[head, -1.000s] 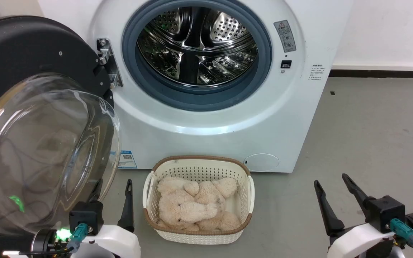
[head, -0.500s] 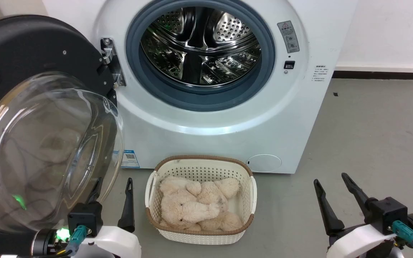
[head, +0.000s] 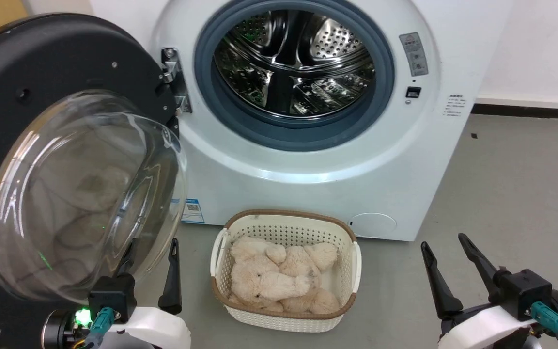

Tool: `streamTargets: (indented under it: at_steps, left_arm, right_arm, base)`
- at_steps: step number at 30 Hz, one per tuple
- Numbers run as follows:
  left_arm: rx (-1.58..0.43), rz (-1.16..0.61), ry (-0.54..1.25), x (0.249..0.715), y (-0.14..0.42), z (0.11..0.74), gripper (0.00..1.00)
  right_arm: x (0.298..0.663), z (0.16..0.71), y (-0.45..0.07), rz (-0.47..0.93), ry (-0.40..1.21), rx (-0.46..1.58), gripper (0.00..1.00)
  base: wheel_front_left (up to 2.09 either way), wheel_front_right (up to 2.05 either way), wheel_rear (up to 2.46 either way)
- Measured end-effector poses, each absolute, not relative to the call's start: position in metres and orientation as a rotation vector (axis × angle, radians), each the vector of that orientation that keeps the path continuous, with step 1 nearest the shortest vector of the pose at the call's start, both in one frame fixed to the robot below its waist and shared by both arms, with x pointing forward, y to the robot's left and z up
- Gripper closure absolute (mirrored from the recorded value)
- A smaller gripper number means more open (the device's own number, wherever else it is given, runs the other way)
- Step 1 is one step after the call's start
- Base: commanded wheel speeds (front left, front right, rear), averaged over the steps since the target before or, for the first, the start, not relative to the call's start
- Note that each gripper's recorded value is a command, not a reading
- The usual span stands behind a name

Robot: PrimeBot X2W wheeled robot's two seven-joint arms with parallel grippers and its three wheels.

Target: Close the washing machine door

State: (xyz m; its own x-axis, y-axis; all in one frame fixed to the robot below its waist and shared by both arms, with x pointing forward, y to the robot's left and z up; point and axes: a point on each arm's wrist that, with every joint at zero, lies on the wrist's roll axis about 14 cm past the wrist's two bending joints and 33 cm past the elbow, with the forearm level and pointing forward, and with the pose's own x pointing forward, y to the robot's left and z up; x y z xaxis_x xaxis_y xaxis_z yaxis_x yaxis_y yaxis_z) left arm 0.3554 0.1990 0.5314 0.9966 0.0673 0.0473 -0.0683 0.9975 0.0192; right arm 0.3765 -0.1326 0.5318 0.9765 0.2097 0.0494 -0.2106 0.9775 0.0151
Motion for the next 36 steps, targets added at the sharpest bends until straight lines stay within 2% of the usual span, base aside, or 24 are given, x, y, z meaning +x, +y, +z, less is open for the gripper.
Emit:
streamTargets:
  at_steps: [36]
  left_arm:
    - [0.0, 0.299, -0.146, 0.296, 0.264, 0.547, 0.0]
  right_arm:
    - [0.384, 0.535, -0.04, 0.481, -0.084, 0.102, 0.0]
  base:
    - [0.0, 0.0, 0.0]
